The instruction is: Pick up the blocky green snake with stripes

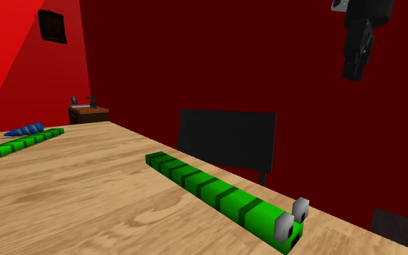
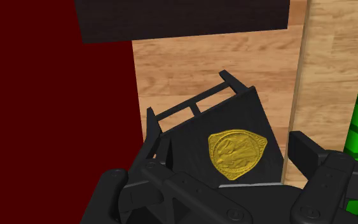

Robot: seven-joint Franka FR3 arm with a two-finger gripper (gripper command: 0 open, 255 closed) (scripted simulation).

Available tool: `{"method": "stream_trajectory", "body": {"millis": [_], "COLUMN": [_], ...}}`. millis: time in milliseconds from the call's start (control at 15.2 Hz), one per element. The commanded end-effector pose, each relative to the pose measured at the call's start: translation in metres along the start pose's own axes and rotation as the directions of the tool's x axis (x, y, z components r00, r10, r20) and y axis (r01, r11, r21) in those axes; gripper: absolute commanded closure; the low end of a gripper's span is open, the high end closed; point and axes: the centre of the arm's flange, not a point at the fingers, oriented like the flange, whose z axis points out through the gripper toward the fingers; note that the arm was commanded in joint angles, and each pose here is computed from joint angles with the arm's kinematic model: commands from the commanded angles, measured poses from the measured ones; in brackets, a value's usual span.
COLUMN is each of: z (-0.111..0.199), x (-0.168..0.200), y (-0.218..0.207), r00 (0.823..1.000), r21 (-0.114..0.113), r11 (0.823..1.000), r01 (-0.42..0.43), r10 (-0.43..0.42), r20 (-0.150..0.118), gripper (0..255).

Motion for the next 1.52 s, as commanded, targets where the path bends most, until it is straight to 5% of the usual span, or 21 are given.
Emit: {"method": "stream_trajectory", "body": {"millis": [0, 1452], "z": [0.000, 0.137], "x": [0.000, 0.144], "y": [0.000, -0.226], "r00": [1.000, 0.998], "r21": [0.000, -0.060], "r11": [1.000, 0.998], "r01": [0.000, -0.025], "r10": [0.000, 0.028], "r20": [0.000, 0.048], "gripper": [0, 0]}}
